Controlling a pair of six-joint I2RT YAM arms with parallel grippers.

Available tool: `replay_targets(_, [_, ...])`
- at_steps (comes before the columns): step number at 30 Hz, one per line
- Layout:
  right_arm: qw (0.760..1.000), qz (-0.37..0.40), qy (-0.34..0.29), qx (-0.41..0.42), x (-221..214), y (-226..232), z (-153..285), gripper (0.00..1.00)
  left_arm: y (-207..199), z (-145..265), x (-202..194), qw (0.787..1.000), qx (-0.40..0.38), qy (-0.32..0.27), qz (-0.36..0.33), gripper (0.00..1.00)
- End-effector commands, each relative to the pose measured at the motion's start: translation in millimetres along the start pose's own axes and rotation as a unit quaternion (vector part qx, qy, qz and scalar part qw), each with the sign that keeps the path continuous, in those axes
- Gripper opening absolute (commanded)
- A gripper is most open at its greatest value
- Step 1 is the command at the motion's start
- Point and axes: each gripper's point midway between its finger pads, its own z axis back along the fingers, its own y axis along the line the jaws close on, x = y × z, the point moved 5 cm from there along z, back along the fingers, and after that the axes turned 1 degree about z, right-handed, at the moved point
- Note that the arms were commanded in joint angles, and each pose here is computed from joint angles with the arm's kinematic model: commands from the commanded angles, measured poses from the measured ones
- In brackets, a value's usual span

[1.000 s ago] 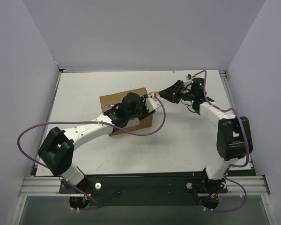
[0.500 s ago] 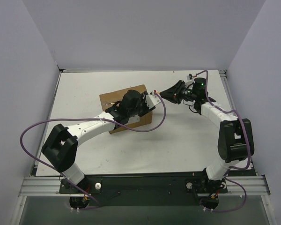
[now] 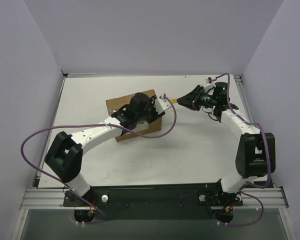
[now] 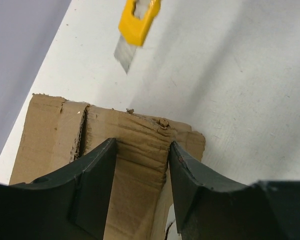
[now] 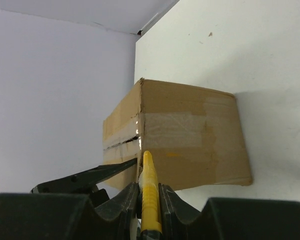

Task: Unpack the express box

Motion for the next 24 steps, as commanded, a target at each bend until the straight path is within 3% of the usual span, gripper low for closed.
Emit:
replay_targets(1, [0.994, 0.1, -0.039, -0.004, 26.2, 12.7, 25.1, 0.0, -20.5, 31.7, 17.8, 0.995, -0.1, -0.002, 0.015, 0.56])
replay_targets(6, [0.976, 0.209, 0.006, -0.063, 10.3, 8.0, 39.7, 0.0, -14.5, 70.3, 67.6, 0.991, -0.118, -0.05, 0.036, 0.6])
replay_targets(7, [0.959, 0.273, 0.028, -0.067, 1.6, 7.4, 38.5, 0.0, -8.9, 74.1, 72.8, 0.992, -0.11, -0.054, 0.036, 0.6])
replay_targets(11, [0.915, 0.384, 0.092, -0.085, -39.1, 7.9, 44.9, 0.0, 45.8, 80.6, 72.3, 0.997, -0.036, -0.064, 0.034, 0.57])
replay_targets(14, [0.89, 0.432, 0.127, -0.076, -63.3, 12.1, 41.8, 0.0, 105.9, 83.4, 56.3, 0.995, 0.039, -0.065, 0.059, 0.45])
replay_targets(17, [0.875, 0.455, 0.152, -0.074, -78.8, 13.4, 33.3, 0.0, 165.3, 84.8, 23.4, 0.989, 0.12, -0.038, 0.083, 0.01])
replay_targets(20, [0.862, 0.472, 0.169, -0.074, -86.8, 14.5, 20.3, 0.0, 209.8, 79.6, -21.2, 0.968, 0.226, 0.016, 0.104, 0.0])
replay_targets(24, [0.844, 0.495, 0.194, -0.076, -96.2, 21.7, 6.0, 0.0, 225.2, 61.1, -59.0, 0.967, 0.21, 0.049, 0.133, 0.0])
